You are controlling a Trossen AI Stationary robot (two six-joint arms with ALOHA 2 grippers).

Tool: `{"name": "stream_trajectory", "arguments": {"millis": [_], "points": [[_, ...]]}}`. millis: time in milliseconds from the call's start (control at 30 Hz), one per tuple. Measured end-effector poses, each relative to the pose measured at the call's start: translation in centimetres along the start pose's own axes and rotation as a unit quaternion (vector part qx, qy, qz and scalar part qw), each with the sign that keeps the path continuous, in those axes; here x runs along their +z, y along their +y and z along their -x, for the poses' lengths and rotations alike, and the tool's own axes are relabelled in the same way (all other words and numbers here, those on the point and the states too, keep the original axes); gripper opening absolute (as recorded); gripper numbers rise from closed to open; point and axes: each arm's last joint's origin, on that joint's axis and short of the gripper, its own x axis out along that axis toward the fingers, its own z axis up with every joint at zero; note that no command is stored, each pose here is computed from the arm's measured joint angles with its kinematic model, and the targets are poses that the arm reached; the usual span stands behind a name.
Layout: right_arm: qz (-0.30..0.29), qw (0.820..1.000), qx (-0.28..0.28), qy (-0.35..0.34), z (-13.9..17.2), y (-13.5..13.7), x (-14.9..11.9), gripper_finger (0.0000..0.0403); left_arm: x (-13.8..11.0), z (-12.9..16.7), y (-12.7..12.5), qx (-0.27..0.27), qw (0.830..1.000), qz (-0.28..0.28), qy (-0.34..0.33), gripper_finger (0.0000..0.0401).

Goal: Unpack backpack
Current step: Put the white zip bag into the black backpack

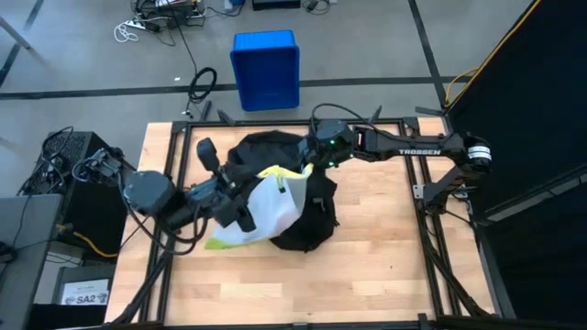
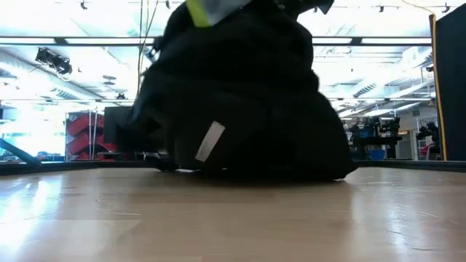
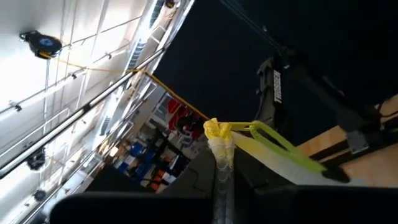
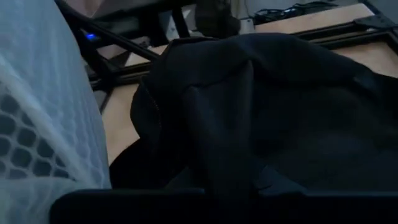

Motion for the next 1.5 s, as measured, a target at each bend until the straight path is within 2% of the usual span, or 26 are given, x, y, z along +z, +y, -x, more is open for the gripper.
{"name": "stream_trajectory", "arguments": {"millis": [300,433,667,1000,1167,1267,1400,1500], "points": [[0.024,1.0,0.016,-0.01,1.1,1.5,2.4,0.0,-2.1,-1.4,-1.7,-0.101,0.993,-0.061,-0.001,0.0],[0.038,0.999,0.023,-0.014,1.8,2.3,3.7,0.0,-3.2,-1.7,-2.4,-0.149,0.987,-0.062,0.018,0.0],[0.053,0.997,0.038,-0.034,2.8,3.5,5.4,0.0,-5.0,-2.4,-4.1,-0.255,0.965,-0.035,0.046,0.0],[0.063,0.996,0.039,-0.045,3.8,4.8,6.8,0.0,-7.8,-5.3,-7.1,-0.277,0.946,-0.045,0.164,0.0],[0.056,0.997,0.032,-0.04,3.8,4.9,6.7,0.0,-9.2,-6.4,-7.3,-0.221,0.946,-0.059,0.229,0.0],[0.053,0.998,0.022,-0.033,3.8,4.9,6.6,0.0,-9.6,-6.8,-7.1,-0.207,0.947,-0.054,0.24,0.0],[0.052,0.998,0.029,-0.027,3.9,4.9,6.5,0.0,-10.0,-8.1,-7.7,-0.248,0.943,-0.016,0.224,0.0],[0.05,0.998,0.029,-0.02,3.8,4.9,6.4,0.0,-10.8,-9.7,-9.3,-0.257,0.936,-0.021,0.239,0.0]]}}
